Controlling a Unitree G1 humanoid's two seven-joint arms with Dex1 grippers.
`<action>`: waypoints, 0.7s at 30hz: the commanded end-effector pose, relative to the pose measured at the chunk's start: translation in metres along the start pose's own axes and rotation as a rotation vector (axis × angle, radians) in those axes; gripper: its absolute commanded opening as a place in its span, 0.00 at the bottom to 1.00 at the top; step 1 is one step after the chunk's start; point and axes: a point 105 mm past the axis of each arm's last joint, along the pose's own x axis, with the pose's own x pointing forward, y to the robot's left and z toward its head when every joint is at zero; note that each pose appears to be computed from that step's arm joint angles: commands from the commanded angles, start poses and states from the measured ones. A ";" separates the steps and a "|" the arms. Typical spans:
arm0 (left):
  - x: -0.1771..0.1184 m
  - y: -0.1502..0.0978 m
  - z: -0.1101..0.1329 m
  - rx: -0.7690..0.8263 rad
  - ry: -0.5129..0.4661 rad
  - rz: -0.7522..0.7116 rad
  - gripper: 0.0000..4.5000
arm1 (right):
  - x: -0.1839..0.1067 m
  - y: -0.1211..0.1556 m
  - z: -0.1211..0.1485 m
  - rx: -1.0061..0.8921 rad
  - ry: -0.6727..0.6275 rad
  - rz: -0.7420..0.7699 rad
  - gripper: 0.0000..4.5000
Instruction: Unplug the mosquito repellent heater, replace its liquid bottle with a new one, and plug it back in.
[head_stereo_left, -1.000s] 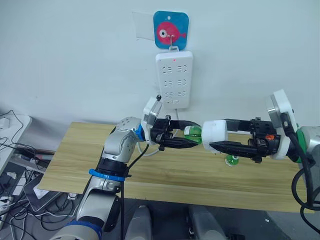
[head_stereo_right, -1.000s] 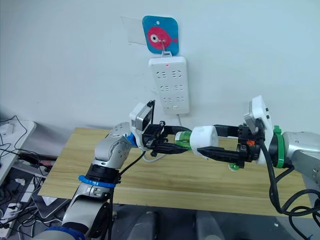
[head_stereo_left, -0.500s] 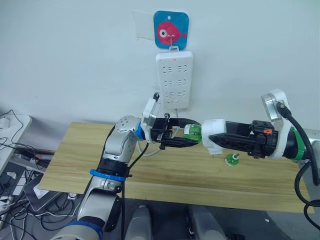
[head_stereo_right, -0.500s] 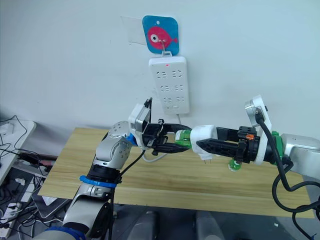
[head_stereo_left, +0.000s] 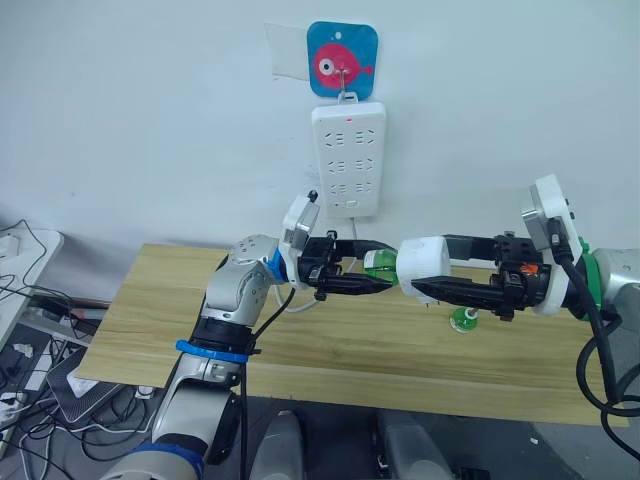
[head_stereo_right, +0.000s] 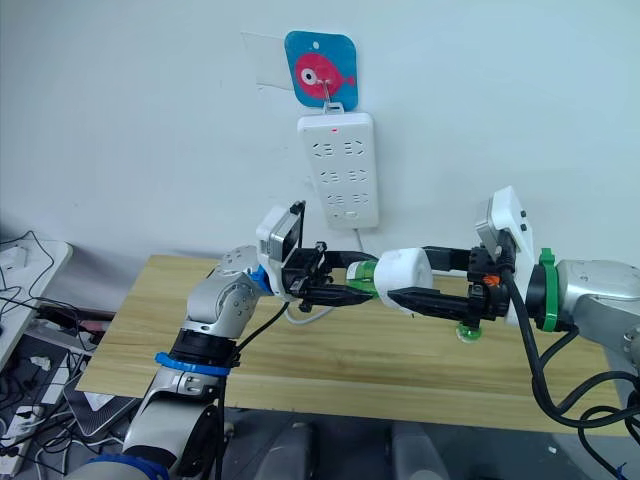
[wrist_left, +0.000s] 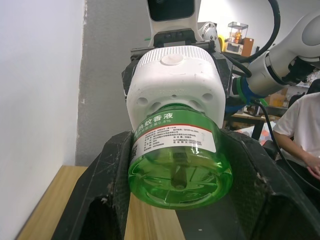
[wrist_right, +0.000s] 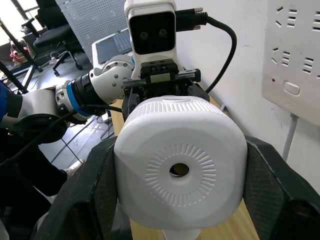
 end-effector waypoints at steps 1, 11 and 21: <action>0.045 -0.020 0.012 0.084 -0.015 -0.218 0.50 | 0.012 0.024 0.003 -0.039 -0.023 0.126 0.65; 0.043 -0.018 0.012 0.082 -0.015 -0.193 0.50 | 0.008 0.023 0.004 0.007 -0.024 0.153 0.99; 0.042 -0.011 0.015 0.078 -0.025 -0.149 0.50 | 0.002 0.017 -0.007 0.006 -0.006 0.122 0.99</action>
